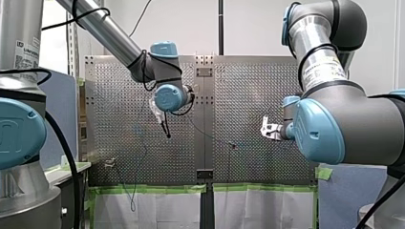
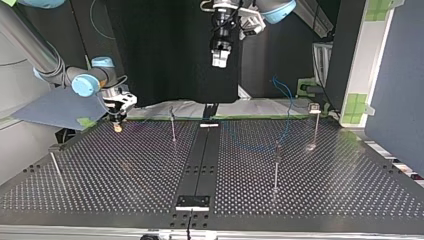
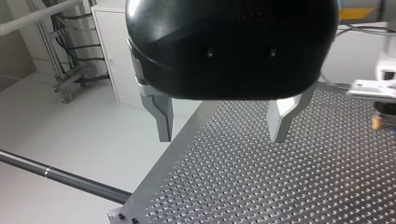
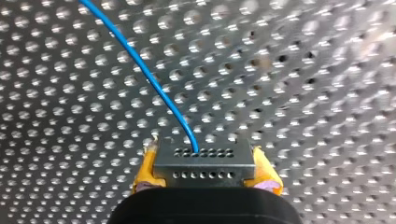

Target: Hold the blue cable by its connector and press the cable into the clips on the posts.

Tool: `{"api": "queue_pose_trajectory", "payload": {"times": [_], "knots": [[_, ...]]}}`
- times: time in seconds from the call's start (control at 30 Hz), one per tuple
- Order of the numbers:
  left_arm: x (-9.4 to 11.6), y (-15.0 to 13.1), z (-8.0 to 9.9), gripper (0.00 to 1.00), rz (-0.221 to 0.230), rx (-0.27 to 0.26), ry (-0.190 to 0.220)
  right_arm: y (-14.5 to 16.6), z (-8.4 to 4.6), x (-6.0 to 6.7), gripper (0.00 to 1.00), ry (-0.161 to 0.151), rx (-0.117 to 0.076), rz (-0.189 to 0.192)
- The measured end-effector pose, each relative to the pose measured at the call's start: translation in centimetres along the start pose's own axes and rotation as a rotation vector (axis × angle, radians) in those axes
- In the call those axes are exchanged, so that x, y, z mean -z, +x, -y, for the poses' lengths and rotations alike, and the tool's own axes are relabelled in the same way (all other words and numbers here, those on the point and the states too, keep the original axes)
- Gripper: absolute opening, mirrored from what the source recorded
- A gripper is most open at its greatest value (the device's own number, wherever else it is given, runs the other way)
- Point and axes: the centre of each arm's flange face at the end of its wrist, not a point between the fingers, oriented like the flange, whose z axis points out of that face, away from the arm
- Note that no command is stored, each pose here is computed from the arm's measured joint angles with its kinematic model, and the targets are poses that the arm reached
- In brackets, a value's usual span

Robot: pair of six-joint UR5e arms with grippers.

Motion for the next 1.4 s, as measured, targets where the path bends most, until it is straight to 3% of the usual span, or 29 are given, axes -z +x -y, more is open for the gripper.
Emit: {"api": "queue_pose_trajectory", "payload": {"times": [0.33, 0.6, 1.4], "knots": [[0.6, 0.5, -0.7, 1.0, -0.007, -0.006, -0.001, 4.6, 0.9, 1.2, 0.0, 0.005, 0.015, -0.019], [0.6, 0.5, -0.7, 1.0, -0.007, -0.003, 0.0, 8.9, 2.0, 2.2, 0.0, 0.016, 0.043, -0.08], [0.6, 0.5, -0.7, 1.0, -0.007, -0.001, 0.001, 9.5, 2.3, 2.3, 0.0, 0.02, 0.05, -0.089]]}}
